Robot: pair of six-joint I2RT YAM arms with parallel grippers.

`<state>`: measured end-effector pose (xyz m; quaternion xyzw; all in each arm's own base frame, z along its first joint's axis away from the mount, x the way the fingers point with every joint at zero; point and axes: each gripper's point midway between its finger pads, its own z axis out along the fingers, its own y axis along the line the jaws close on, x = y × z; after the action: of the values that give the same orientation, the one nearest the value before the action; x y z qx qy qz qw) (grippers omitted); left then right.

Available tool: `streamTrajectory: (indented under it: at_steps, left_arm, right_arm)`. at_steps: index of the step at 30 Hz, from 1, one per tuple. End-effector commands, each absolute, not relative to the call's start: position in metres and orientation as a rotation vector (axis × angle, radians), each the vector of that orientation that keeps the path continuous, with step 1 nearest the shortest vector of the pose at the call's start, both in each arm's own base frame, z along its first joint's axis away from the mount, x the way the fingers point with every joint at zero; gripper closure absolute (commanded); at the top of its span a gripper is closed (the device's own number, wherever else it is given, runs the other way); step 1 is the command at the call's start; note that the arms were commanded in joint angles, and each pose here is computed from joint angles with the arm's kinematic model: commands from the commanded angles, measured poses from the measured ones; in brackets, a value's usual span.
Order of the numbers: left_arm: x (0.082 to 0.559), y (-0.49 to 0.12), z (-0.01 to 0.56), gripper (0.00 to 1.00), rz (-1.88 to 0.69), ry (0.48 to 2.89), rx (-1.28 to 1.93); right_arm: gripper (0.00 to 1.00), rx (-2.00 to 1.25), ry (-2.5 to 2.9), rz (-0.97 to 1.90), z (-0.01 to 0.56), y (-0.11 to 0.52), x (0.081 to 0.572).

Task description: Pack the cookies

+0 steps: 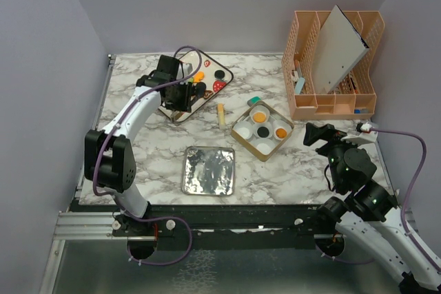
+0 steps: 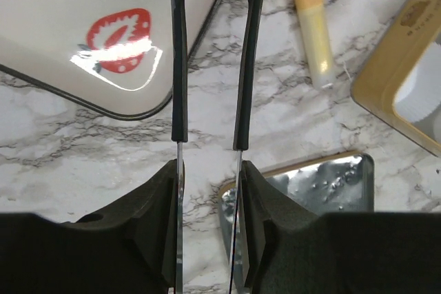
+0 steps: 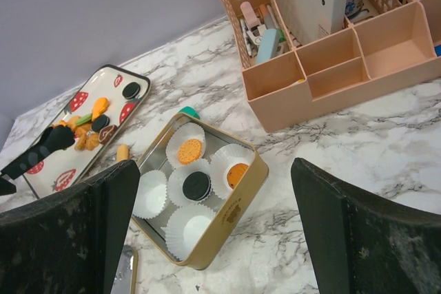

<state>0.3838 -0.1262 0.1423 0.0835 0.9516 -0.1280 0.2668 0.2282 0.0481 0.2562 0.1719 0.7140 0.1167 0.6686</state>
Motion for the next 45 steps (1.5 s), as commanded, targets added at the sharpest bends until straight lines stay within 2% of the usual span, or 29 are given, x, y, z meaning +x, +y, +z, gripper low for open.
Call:
streamTrajectory:
  at_steps: [1, 14, 25, 39, 45]
  left_arm:
    - [0.358, -0.16, 0.163, 0.75, -0.372, 2.525, 0.4]
    - [0.281, -0.251, 0.193, 0.75, -0.494, 2.423, 0.82]
    - [0.224, -0.296, 0.186, 0.74, -0.524, 2.368, 1.122]
    - [0.22, -0.325, 0.161, 0.71, -0.429, 2.377, 1.23]
    - [0.218, -0.332, 0.151, 0.67, -0.409, 2.388, 1.26]
  right_arm:
    - [0.0, 0.381, 1.6, 0.263, 0.264, 0.048, 0.229]
    - [0.0, 0.384, 1.597, 0.264, 0.264, 0.047, 0.229]
    - [0.0, 0.391, 1.593, 0.273, 0.265, 0.046, 0.226]
    - [0.0, 0.398, 1.59, 0.275, 0.265, 0.044, 0.224]
    - [0.0, 0.399, 1.591, 0.273, 0.265, 0.044, 0.225]
